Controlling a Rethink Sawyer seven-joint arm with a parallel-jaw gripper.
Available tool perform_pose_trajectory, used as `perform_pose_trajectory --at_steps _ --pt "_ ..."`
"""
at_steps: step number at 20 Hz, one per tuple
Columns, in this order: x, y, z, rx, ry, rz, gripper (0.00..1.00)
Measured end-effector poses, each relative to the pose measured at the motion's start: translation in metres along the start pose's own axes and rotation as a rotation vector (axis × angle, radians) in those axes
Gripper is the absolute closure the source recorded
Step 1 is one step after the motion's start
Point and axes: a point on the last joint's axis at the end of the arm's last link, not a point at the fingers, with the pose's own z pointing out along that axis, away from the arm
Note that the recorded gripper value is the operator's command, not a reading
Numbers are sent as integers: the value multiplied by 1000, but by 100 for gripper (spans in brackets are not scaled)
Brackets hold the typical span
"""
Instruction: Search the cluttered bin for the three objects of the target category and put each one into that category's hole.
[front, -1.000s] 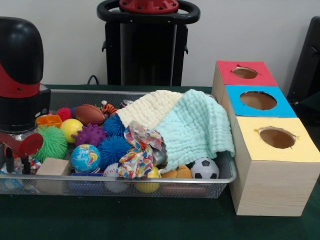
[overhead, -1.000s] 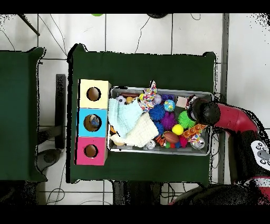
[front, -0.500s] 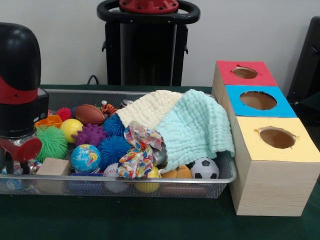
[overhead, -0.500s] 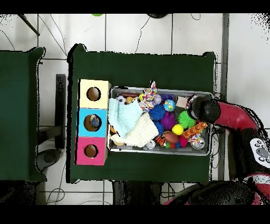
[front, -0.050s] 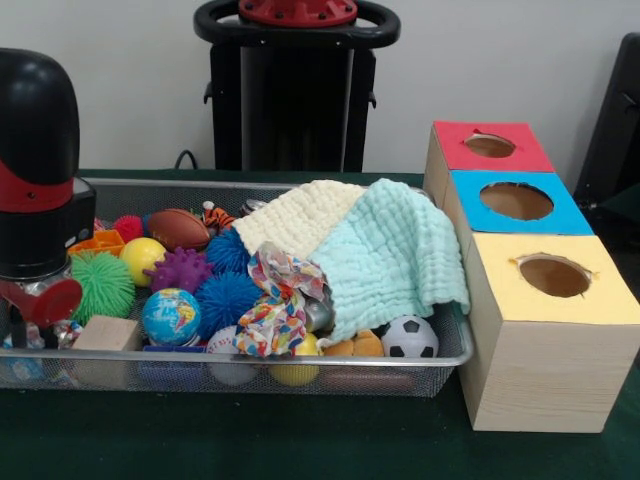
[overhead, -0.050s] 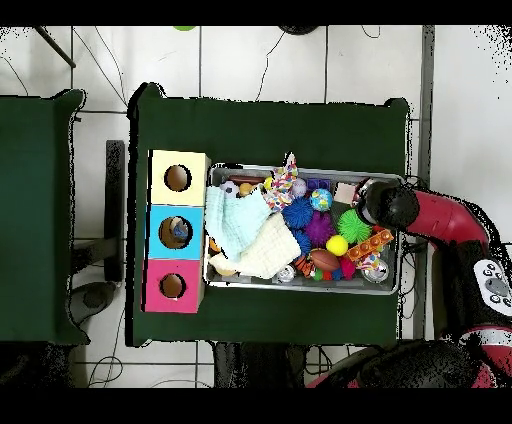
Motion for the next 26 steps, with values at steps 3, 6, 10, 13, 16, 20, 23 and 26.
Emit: perform_pose_trajectory --at_steps 3,6,10,13,16,20,23,26 --pt "0 0 0 0 0 0 0" --pt "0 -2 0 4 0 0 100" --pt "-1 -7 1 15 -4 -3 100" --pt "-2 -7 1 17 -6 -5 100" --pt "-2 -6 1 19 -7 -7 100" --pt "-1 -5 0 27 -9 -15 100" --pt "-1 -4 -3 34 -14 -22 100" --pt "-2 0 -12 43 -22 -35 100"
